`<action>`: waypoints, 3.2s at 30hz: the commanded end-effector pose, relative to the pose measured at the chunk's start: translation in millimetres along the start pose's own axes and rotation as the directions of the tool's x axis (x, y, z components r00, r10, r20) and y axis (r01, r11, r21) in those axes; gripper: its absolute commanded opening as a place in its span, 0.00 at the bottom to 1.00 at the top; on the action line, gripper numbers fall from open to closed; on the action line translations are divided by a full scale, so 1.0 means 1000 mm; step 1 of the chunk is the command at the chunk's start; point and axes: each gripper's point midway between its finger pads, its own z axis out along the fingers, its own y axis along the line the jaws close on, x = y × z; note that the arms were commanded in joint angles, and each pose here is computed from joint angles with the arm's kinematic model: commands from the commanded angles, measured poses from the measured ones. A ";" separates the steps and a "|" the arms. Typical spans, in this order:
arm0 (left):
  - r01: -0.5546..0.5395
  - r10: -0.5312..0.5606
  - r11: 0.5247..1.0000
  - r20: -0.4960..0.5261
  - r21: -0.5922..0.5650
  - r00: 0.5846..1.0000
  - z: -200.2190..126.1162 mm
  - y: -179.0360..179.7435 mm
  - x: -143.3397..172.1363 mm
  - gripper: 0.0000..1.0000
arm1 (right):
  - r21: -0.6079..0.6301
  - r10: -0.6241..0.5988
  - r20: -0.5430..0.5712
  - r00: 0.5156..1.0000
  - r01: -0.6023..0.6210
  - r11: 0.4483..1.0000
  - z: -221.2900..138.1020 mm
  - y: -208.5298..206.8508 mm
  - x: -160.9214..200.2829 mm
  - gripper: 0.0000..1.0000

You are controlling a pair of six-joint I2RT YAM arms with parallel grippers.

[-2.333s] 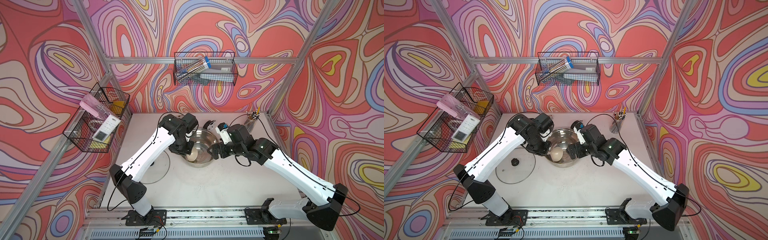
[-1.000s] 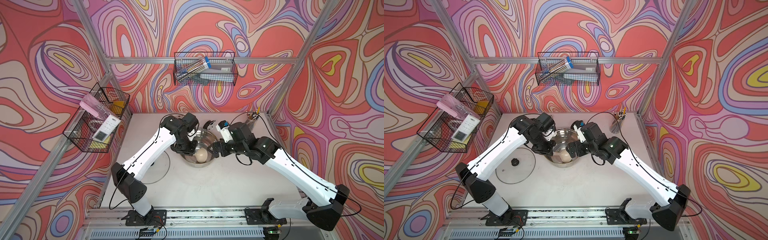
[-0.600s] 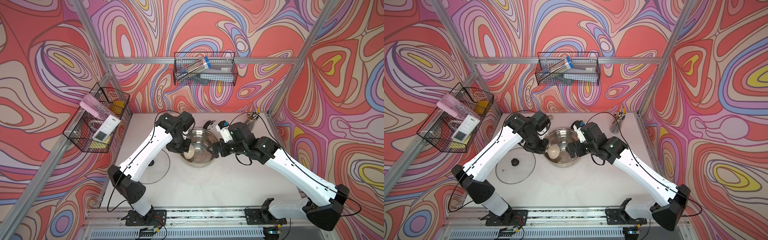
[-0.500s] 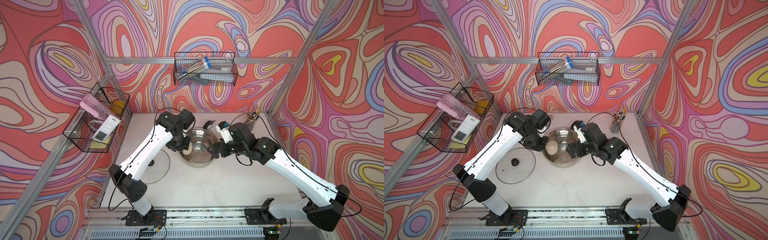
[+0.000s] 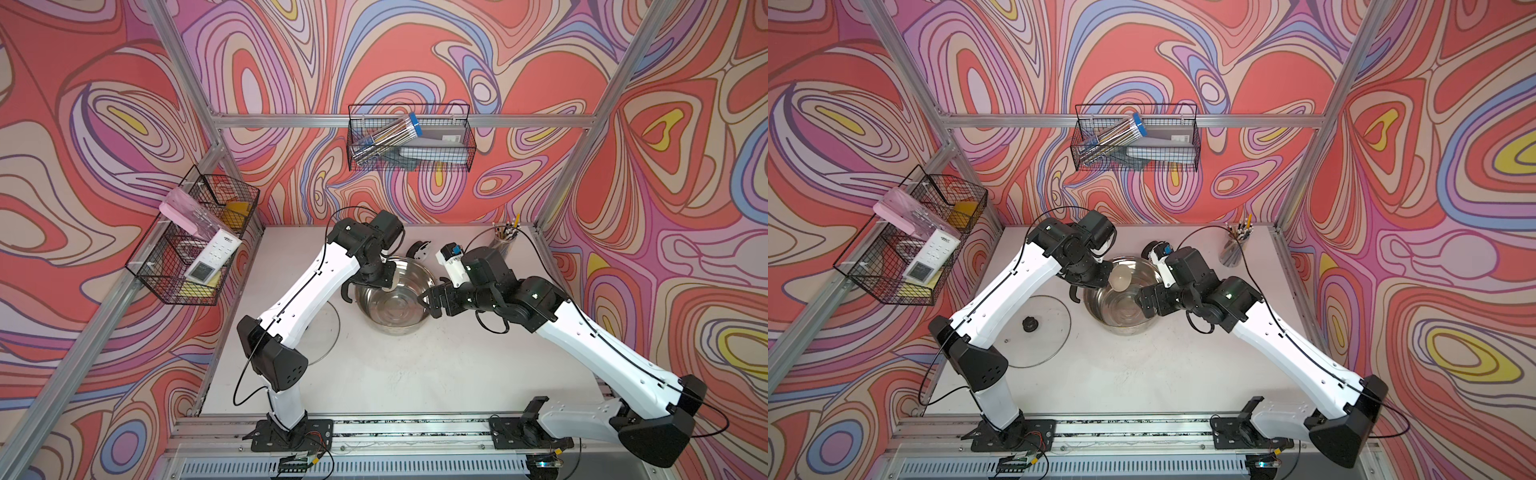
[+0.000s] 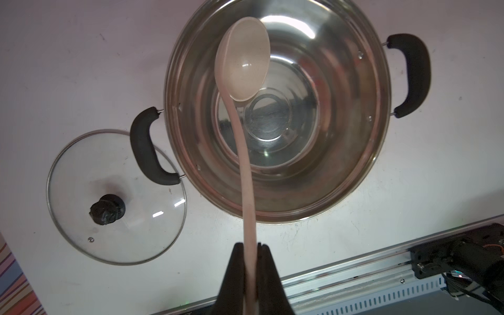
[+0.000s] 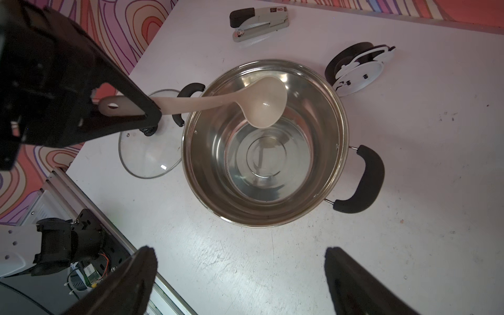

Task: Stir the soup with a spoon
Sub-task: Stir the soup in the pan with a stick.

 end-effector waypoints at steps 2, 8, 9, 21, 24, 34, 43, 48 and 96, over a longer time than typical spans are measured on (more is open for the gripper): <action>-0.026 0.025 0.992 0.005 0.127 1.000 -0.001 -0.036 -0.002 0.00 | 0.011 -0.014 -0.002 1.000 0.014 1.000 -0.005 -0.001 0.004 0.98; -0.057 0.066 0.986 -0.057 0.155 0.996 -0.003 -0.048 0.025 0.00 | 0.005 -0.009 0.004 1.000 0.009 1.000 -0.004 0.000 0.003 0.98; -0.055 0.066 0.986 -0.068 0.155 0.995 -0.004 -0.047 0.031 0.00 | 0.004 -0.007 0.004 1.000 0.007 1.000 -0.004 0.000 0.003 0.98; -0.038 0.037 0.999 -0.164 -0.006 0.986 -0.014 0.002 0.080 0.00 | -0.020 0.013 0.011 1.000 -0.013 1.000 0.001 0.004 0.002 0.98; -0.026 0.016 0.998 -0.152 -0.064 0.988 -0.018 0.018 0.076 0.00 | -0.023 0.021 0.013 1.000 -0.020 1.000 0.002 0.004 0.001 0.98; 0.000 -0.003 0.983 -0.020 -0.185 1.000 -0.016 0.038 0.024 0.00 | -0.012 0.017 0.025 1.000 -0.017 1.000 -0.001 0.003 -0.002 0.98; 0.012 -0.014 1.000 0.072 0.027 0.997 -0.008 -0.011 -0.017 0.00 | 0.006 0.012 0.027 1.000 -0.012 1.000 -0.005 0.000 -0.002 0.98; 0.003 -0.009 0.990 0.046 0.139 0.999 -0.005 -0.036 -0.015 0.00 | 0.010 0.012 0.026 1.000 -0.013 1.000 -0.007 -0.001 0.000 0.98; -0.043 0.040 0.994 0.037 0.101 0.999 0.008 -0.051 0.002 0.00 | 0.027 -0.009 0.017 1.000 0.008 1.000 -0.016 -0.004 0.004 0.98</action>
